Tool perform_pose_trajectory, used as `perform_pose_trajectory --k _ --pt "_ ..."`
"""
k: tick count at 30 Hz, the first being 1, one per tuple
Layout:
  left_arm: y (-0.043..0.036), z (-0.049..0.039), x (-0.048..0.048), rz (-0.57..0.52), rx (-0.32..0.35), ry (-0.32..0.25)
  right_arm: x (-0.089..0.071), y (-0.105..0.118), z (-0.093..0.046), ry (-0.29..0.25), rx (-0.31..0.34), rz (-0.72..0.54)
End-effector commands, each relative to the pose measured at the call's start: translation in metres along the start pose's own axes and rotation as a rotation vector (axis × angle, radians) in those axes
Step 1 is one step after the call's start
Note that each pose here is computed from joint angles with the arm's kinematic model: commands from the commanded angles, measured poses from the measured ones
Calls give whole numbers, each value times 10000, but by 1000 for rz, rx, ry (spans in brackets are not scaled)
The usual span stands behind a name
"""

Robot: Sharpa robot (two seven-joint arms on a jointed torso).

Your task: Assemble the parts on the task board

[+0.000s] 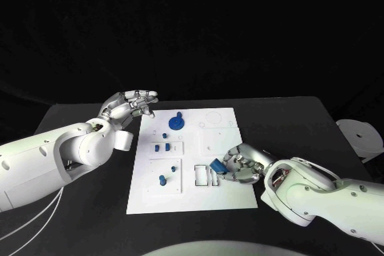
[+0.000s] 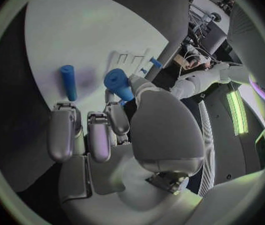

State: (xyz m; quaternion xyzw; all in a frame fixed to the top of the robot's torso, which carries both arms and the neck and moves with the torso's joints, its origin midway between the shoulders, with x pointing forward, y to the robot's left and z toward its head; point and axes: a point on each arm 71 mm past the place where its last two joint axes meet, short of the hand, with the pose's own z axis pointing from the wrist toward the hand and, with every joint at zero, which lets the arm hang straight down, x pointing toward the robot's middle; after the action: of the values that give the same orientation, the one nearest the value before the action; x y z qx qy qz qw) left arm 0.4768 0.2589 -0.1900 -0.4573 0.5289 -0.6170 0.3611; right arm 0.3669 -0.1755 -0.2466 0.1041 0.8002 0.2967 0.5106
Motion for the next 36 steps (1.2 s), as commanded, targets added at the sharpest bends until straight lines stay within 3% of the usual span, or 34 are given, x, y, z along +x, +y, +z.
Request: perform_pose_trajectory --k 1,5,13,20,36 --pt "0 5 32 -8 4 23 1 37 2 -12 -4 60" --pt "4 6 30 -8 3 22 22 76 21 1 -14 64" --pt "10 10 43 -9 2 25 173 211 106 109 -35 54" --pt "12 11 47 -10 1 26 261 284 175 159 -42 41" --pt "8 3 40 -9 1 24 291 251 250 171 -17 6"
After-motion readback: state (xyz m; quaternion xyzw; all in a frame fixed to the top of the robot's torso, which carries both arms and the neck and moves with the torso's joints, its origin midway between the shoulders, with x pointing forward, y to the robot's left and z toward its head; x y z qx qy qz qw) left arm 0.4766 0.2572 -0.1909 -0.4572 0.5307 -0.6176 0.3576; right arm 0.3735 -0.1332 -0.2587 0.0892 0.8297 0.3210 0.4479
